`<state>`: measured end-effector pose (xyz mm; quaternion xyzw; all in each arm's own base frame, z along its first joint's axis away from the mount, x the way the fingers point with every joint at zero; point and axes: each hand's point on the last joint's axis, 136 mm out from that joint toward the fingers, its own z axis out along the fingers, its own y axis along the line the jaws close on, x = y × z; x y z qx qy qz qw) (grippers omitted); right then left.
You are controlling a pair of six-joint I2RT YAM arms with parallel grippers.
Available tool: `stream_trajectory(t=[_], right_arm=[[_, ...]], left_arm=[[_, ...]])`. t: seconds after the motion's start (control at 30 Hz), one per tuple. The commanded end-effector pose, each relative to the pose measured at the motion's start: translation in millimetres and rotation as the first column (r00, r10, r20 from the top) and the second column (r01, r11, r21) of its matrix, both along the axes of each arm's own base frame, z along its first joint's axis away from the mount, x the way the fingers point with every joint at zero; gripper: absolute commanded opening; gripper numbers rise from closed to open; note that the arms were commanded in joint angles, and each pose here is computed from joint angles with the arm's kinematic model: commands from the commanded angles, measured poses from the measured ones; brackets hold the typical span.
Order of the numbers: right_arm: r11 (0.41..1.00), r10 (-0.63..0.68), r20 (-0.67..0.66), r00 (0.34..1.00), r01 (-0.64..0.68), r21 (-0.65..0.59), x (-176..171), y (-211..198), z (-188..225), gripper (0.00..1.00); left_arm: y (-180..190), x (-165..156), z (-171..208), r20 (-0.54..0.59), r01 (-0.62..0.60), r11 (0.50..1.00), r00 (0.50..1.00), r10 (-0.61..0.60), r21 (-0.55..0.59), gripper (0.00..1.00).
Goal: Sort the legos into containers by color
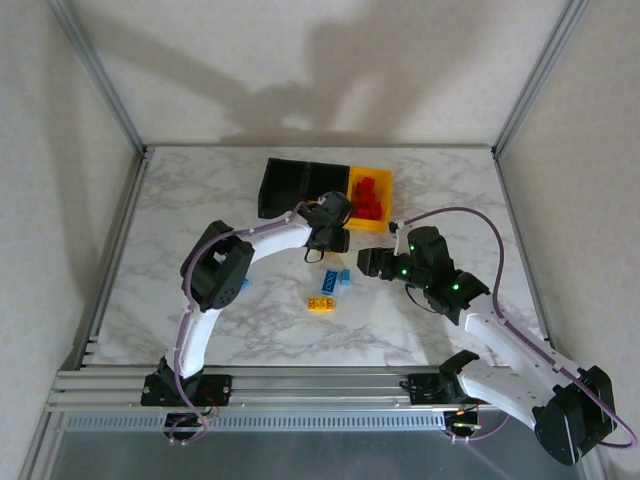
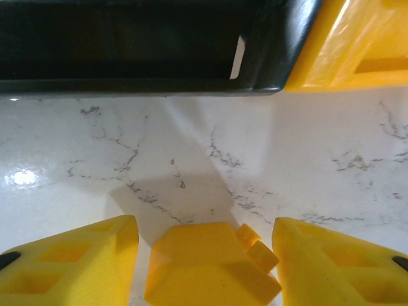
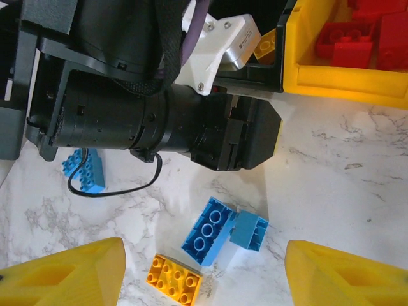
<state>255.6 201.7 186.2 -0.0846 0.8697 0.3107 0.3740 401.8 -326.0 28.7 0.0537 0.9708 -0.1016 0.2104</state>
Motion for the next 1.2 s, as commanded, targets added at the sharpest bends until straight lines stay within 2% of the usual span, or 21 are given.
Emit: stream_trajectory(t=[0.0, 0.2, 0.27, 0.5, 0.7, 0.93, 1.17], right_arm=[[1.0, 0.0, -0.008, 1.0, 0.0, -0.013, -2.9, -4.5, -5.9, 0.67], [1.0, -0.014, -0.029, 0.999, 0.013, -0.026, -6.8, -9.8, -16.0, 0.67], [1.0, -0.017, -0.029, 0.999, 0.017, -0.021, -7.2, -10.1, -15.9, 0.67], [1.0, -0.016, -0.02, 1.0, 0.016, -0.019, -5.1, -9.1, -12.9, 0.67], [1.0, -0.005, -0.031, 0.999, 0.004, -0.011, -4.9, -6.2, -16.8, 0.67], [0.999, -0.034, -0.051, 0.998, 0.034, 0.002, 5.1, -3.2, -20.1, 0.67], [0.998, -0.059, -0.08, 0.995, 0.061, 0.019, 18.4, 4.5, -20.1, 0.67]], left_arm=[[3.3, -3.1, -6.4, -0.005, 0.003, 0.999, 1.0, -0.003, 0.052, 0.58], [3.5, -3.1, -5.6, 0.001, 0.003, 0.999, 1.0, -0.003, 0.053, 0.48], [4.7, -3.4, -4.3, 0.002, 0.003, 0.998, 1.0, -0.004, 0.057, 0.41], [9.9, -3.5, 20.0, 0.039, -0.009, 0.999, 0.999, 0.008, 0.044, 0.4], [14.7, 2.2, 58.5, 0.093, -0.026, 1.0, 0.995, 0.026, 0.002, 0.4], [19.4, 35.8, 101.6, 0.167, -0.072, 0.996, 0.983, 0.079, -0.05, 0.4], [25.3, 79.4, 112.6, 0.2, -0.161, 0.984, 0.964, 0.172, -0.073, 0.4]])
